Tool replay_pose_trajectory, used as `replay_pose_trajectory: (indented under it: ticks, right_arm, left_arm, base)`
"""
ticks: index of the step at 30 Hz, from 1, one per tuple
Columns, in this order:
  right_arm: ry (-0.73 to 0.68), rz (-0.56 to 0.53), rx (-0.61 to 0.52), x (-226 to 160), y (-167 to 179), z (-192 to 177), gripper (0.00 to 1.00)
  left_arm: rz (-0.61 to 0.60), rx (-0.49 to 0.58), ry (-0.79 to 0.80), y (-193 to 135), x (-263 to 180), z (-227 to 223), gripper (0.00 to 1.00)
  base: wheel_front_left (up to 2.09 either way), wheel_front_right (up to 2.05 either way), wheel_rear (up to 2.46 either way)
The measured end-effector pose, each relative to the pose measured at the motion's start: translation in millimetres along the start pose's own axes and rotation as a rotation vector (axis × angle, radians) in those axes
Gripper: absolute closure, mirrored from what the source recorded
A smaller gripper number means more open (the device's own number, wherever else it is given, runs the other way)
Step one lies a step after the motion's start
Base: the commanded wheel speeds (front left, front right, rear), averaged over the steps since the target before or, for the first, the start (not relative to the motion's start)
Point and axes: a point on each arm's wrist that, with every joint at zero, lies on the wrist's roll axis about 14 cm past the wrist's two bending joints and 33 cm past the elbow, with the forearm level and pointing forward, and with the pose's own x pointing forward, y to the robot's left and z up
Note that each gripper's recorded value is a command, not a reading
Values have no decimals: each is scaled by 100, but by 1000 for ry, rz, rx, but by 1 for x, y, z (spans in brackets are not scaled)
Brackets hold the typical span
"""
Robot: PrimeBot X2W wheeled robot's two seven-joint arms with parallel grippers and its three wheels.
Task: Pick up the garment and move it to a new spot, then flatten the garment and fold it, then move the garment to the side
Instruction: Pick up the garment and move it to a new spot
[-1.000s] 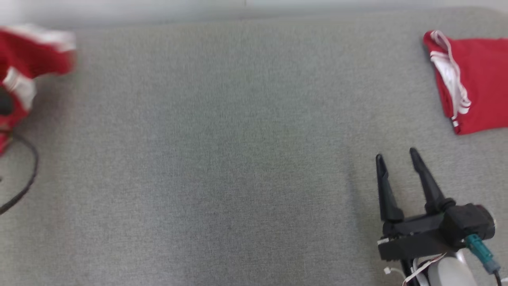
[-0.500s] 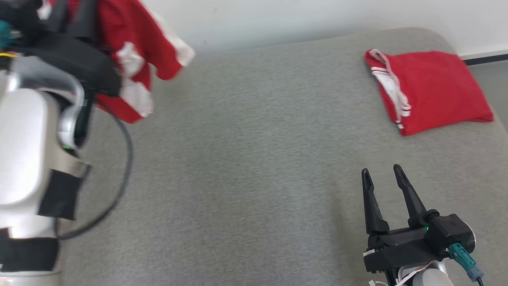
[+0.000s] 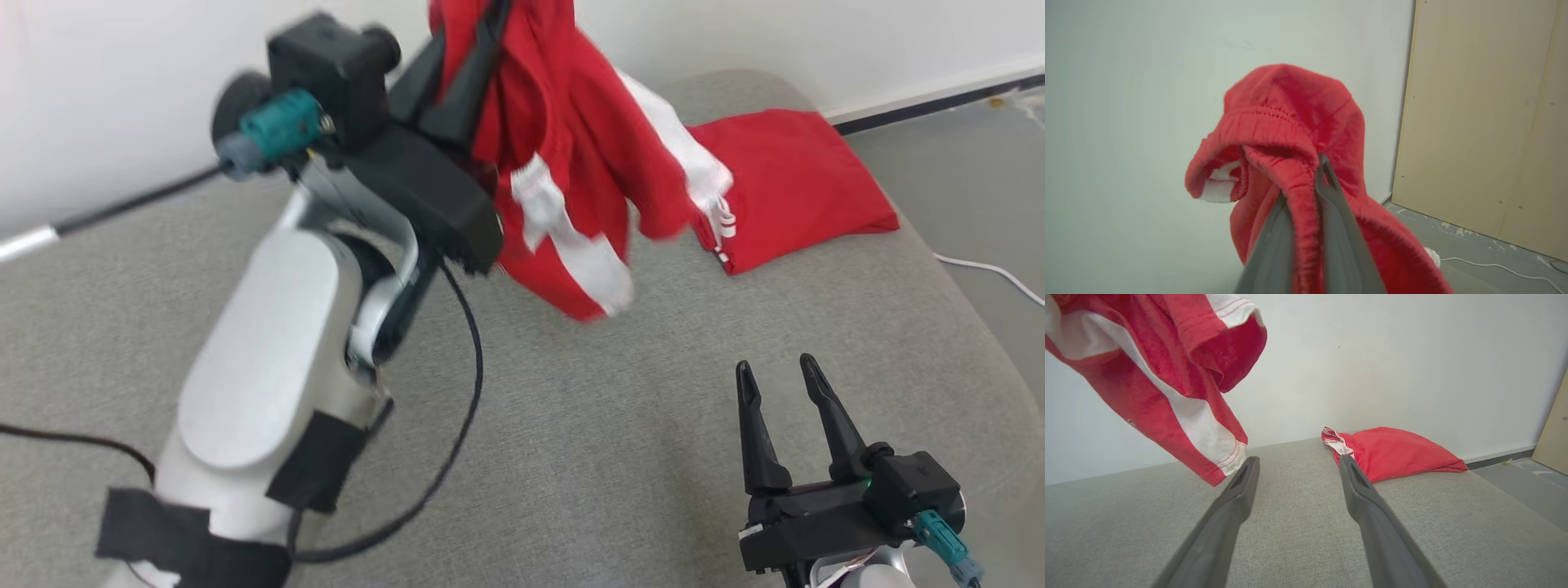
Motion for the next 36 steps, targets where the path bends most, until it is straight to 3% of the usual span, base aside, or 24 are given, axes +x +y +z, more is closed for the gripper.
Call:
replay_pose_trajectory:
  ticks: [4, 11, 17, 18, 19, 30, 36]
  right_arm:
    - [2, -21, -1, -3, -6, 0, 0]
    - [36, -23, -5, 0, -6, -12, 0]
    - [43, 2, -18, 9, -1, -15, 0]
    - [45, 8, -20, 10, 1, -15, 0]
    - [49, 14, -20, 11, 2, -17, 0]
    - [39, 46, -7, 5, 10, -14, 0]
    - [4, 77, 3, 5, 20, -3, 0]
  left_arm:
    - [19, -77, 66, -5, -10, -38, 100]
    - [223, -216, 261, 34, -73, -141, 100]
    - [371, -217, 393, 70, -136, -198, 100]
    - [391, -219, 404, 74, -143, -203, 64]
    - [403, -210, 416, 77, -150, -206, 2]
    - [510, -151, 302, 96, -180, -177, 0]
    - [575, -99, 373, 103, -222, -173, 0]
  base:
    - [0, 0, 0]
    - [0, 0, 0]
    - [0, 0, 0]
    - [0, 0, 0]
    - [0, 0, 0]
    - [0, 0, 0]
    - [0, 0, 0]
